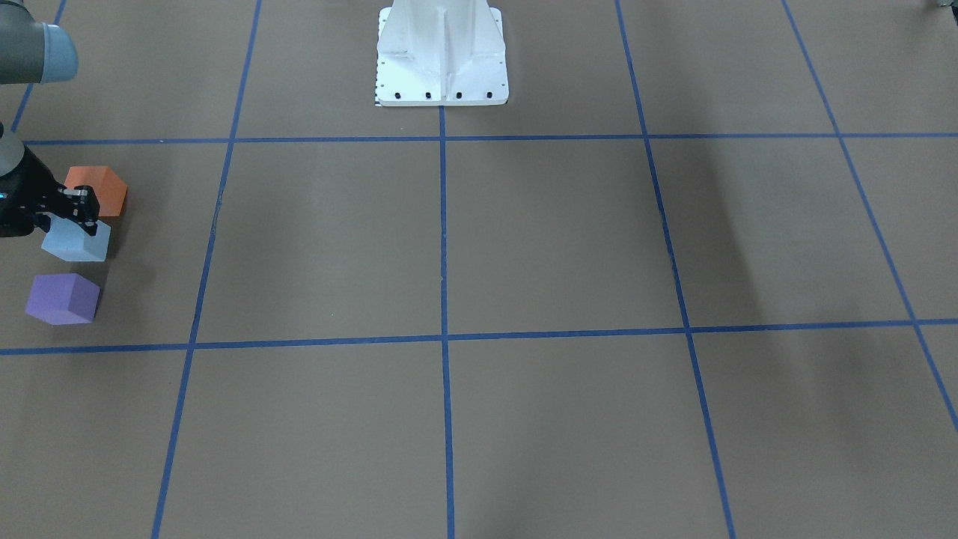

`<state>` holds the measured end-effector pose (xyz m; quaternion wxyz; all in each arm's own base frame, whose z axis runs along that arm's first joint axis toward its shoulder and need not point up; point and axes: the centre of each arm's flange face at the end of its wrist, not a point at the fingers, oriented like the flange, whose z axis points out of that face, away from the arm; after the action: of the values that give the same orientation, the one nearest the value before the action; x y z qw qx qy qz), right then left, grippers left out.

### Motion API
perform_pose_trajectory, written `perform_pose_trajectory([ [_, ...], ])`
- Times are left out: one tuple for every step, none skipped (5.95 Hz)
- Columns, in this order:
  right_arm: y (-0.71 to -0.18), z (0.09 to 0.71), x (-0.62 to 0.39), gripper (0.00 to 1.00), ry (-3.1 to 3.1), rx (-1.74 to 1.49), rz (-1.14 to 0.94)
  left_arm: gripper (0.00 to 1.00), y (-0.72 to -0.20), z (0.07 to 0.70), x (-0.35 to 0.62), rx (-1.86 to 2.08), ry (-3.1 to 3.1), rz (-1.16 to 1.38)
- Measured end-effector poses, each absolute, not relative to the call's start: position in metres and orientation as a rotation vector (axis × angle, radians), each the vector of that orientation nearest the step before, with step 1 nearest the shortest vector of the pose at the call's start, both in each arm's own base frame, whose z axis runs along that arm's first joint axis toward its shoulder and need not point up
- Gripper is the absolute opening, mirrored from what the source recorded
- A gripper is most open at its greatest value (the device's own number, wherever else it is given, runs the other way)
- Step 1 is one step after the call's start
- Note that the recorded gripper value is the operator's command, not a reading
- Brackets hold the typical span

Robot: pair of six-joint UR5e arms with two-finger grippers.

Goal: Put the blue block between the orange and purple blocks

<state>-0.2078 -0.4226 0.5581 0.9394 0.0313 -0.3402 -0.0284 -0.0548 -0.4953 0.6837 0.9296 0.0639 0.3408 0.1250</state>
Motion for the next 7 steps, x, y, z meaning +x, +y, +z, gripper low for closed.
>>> perform_pose_trajectory([
  [-0.423, 0.558, -0.208, 0.87, -0.693, 0.065, -0.058, 1.0, -0.495, 0.684, -0.055, 0.133, 0.698, 0.257],
  [-0.423, 0.558, -0.208, 1.0, -0.692, 0.068, -0.059, 1.0, -0.496, 0.683, -0.055, 0.137, 0.697, 0.258],
  [-0.426, 0.554, -0.209, 1.0, -0.696, 0.076, -0.061, 1.0, -0.495, 0.684, -0.055, 0.138, 0.697, 0.258],
  [-0.429, 0.548, -0.211, 1.0, -0.704, 0.087, -0.065, 1.0, -0.495, 0.684, -0.055, 0.138, 0.697, 0.257],
  [-0.433, 0.542, -0.209, 1.0, -0.712, 0.097, -0.064, 1.0, -0.495, 0.684, -0.055, 0.138, 0.697, 0.257],
  [-0.439, 0.535, -0.195, 1.0, -0.723, 0.113, -0.046, 1.0, -0.495, 0.684, -0.055, 0.139, 0.697, 0.258],
  [-0.448, 0.533, -0.167, 1.0, -0.735, 0.129, -0.032, 1.0, -0.496, 0.682, -0.055, 0.142, 0.696, 0.26],
])
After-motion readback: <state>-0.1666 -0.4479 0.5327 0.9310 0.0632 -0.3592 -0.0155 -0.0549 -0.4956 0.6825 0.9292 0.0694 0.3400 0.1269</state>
